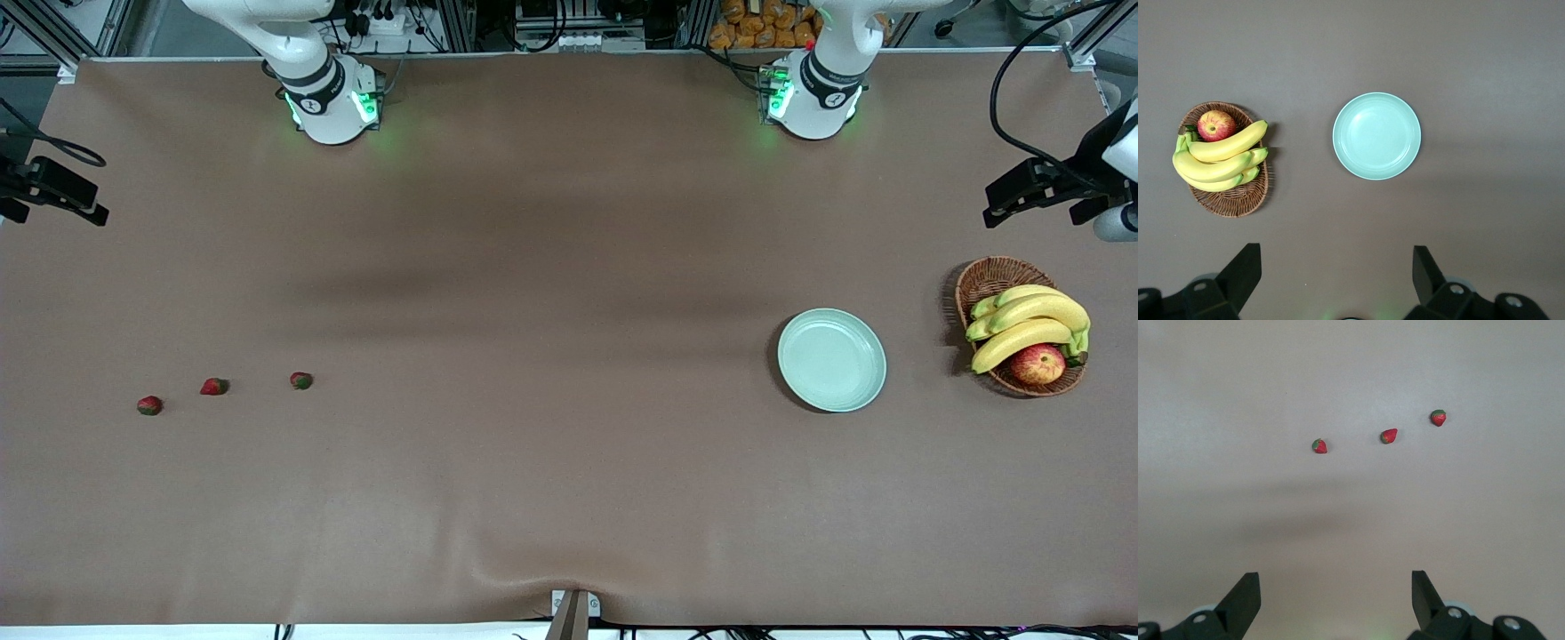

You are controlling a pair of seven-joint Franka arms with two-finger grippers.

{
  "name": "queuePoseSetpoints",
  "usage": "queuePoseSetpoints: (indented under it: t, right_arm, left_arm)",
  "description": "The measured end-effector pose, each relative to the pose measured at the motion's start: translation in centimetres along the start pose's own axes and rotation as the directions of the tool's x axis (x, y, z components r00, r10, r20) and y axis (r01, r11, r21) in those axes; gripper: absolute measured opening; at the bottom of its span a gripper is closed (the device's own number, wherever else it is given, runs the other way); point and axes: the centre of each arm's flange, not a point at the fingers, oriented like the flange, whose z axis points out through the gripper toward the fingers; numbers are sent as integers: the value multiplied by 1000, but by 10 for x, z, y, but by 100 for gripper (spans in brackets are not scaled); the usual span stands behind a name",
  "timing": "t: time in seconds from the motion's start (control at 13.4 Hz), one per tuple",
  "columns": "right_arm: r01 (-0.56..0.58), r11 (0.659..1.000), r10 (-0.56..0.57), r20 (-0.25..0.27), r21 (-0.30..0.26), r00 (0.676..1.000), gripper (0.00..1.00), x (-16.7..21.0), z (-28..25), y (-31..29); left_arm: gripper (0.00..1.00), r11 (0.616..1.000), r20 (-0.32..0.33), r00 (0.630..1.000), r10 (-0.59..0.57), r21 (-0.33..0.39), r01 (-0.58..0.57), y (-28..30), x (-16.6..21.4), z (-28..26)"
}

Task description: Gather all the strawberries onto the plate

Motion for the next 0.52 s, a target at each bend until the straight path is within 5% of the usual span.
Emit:
queuePoseSetpoints:
  t: [0.52]
  right_arm:
    - [1, 1000, -1, -1, 0, 1000, 100, 0, -1, 0]
  left_arm:
    - [100, 1000, -6, 1000, 1, -2, -2, 1, 9, 4]
